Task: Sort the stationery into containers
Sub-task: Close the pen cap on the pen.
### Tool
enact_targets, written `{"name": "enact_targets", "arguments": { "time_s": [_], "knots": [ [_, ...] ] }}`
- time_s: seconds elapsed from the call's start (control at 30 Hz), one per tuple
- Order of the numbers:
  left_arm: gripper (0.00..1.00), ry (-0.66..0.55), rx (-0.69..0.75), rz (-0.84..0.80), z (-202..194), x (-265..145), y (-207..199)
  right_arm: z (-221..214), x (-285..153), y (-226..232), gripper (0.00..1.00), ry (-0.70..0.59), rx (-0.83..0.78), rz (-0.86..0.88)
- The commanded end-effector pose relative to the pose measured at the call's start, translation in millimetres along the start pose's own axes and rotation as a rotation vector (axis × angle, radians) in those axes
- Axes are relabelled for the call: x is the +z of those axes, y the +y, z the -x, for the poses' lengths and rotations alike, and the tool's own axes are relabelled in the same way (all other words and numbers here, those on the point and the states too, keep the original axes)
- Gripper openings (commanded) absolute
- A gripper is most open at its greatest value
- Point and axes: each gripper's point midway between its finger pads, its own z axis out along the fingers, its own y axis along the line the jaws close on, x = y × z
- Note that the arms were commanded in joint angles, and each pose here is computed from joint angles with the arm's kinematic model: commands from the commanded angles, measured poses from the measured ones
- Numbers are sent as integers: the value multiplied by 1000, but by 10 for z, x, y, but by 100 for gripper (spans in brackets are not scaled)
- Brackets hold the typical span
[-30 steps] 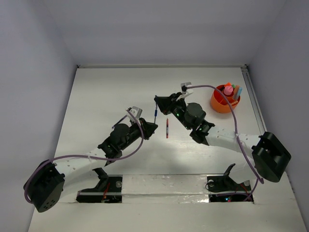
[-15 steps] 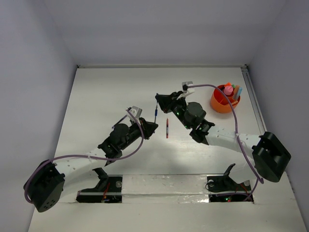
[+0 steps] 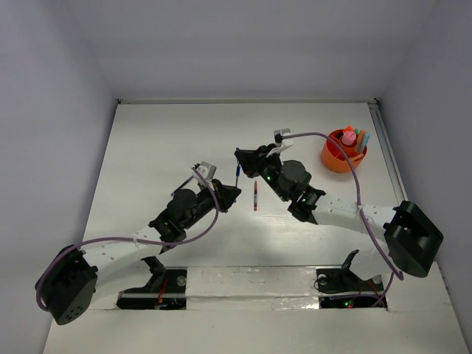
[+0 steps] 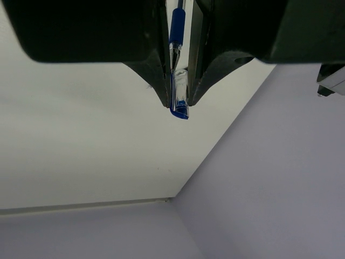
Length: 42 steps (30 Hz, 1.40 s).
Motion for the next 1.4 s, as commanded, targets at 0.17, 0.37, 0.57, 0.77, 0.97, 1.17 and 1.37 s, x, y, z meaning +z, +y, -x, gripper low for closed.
{"name": "enact_targets", "arguments": {
  "time_s": [0.17, 0.37, 0.57, 0.77, 0.97, 1.17, 1.37],
  "knots": [
    [0, -71, -8, -28, 182, -21, -83, 106, -45, -9, 0, -57, 9, -18],
    [0, -72, -8, -29, 190, -14, -87, 205, -58, 10, 0, -85, 5, -18],
    [0, -61, -5, -46, 163, -5, -112, 254, -35, 32, 0, -96, 2, -17],
    [0, -54, -3, -59, 151, 11, -136, 336, -6, 68, 0, -113, 2, -17],
    [0, -50, -5, -62, 145, 15, -142, 412, -22, 78, 0, -132, -1, -20],
    [0, -42, -5, -65, 125, 30, -143, 511, -62, 113, 0, -157, 6, -9],
    [0, -50, -5, -62, 145, 15, -142, 435, -60, 88, 0, -136, -2, -11]
  ]
}}
